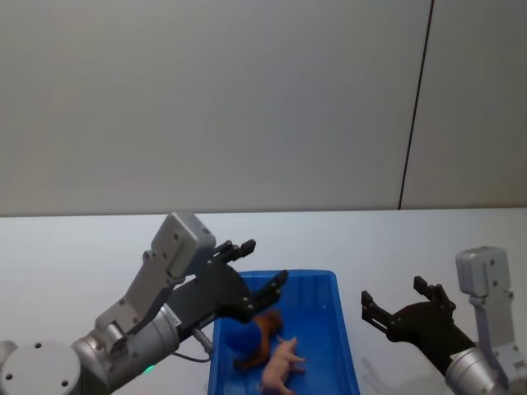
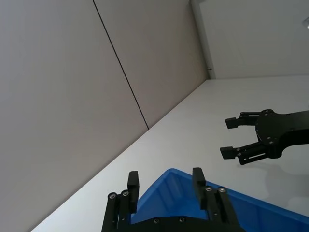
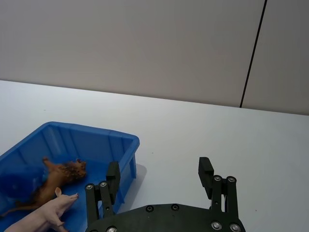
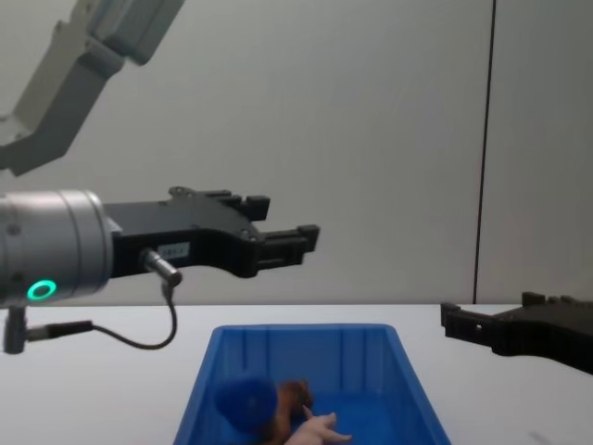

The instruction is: Pick up the two dolls from the table and place them into the box.

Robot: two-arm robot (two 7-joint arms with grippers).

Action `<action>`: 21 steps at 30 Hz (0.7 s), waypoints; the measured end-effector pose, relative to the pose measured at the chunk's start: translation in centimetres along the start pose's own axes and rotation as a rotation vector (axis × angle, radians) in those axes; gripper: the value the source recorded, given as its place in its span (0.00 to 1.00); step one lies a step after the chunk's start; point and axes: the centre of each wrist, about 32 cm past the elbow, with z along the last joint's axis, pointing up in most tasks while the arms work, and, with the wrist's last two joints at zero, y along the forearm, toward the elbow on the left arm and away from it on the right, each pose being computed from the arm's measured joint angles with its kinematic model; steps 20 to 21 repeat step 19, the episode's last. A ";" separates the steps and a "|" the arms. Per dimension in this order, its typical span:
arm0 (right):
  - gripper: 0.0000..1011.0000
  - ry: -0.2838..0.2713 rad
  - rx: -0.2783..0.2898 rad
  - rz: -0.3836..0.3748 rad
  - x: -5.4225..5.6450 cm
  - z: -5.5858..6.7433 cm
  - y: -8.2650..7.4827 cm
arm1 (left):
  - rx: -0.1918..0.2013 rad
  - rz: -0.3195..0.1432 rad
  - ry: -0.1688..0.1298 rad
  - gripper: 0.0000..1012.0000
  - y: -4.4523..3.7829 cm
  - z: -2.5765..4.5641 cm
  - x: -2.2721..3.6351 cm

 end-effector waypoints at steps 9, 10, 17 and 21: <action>0.99 0.000 0.000 0.000 0.0 0.0 0.0 | -0.010 -0.007 0.001 0.91 -0.62 0.61 -0.54; 0.99 0.000 0.000 0.000 0.0 0.0 0.0 | -0.011 -0.007 0.001 0.92 -0.69 0.68 -0.60; 0.99 0.000 0.000 0.000 0.0 0.0 0.0 | -0.015 -0.010 0.002 0.99 -0.91 0.89 -0.79; 0.99 0.000 0.000 0.000 0.0 0.0 0.0 | -0.015 -0.010 0.002 0.99 -0.94 0.93 -0.81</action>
